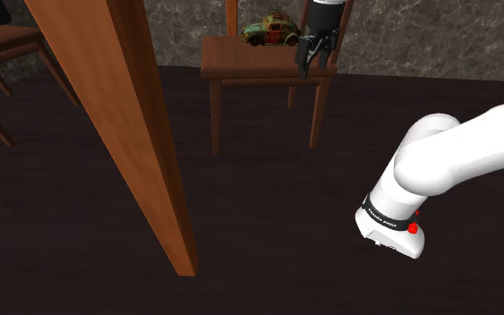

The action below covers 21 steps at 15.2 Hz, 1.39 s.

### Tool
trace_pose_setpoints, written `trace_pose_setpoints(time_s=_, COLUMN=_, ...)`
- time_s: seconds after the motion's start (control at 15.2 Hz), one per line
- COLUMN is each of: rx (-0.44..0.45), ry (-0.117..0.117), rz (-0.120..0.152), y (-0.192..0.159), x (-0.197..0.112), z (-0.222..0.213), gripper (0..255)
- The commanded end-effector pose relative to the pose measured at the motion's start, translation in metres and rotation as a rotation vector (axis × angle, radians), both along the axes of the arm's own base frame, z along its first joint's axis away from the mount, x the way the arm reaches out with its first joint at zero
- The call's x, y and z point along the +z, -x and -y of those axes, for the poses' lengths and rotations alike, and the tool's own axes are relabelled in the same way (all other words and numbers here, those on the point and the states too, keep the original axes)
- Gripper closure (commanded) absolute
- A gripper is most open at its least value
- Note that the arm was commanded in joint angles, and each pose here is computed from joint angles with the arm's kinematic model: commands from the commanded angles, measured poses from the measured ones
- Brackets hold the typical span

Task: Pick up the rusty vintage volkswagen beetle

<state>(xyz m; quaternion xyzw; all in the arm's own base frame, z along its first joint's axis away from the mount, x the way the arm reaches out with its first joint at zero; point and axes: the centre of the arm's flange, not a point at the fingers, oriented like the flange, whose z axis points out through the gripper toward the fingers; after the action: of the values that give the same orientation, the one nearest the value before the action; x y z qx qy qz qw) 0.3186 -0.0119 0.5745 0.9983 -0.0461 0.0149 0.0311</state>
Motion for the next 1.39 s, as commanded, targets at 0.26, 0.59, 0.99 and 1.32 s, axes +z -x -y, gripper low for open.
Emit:
trace_pose_setpoints(time_s=0.26, rx=-0.076, ry=0.004, rz=0.034, y=-0.040, x=0.018, z=0.020, gripper=0)
trace_pose_setpoints(time_s=0.59, rx=-0.171, ry=0.009, rz=0.077, y=-0.087, x=0.043, z=0.049, gripper=0)
trace_pose_setpoints(time_s=0.99, rx=-0.286, ry=0.014, rz=0.129, y=-0.138, x=0.076, z=0.089, gripper=0)
trace_pose_setpoints(time_s=1.32, rx=-0.381, ry=0.019, rz=0.172, y=-0.176, x=0.106, z=0.126, gripper=0)
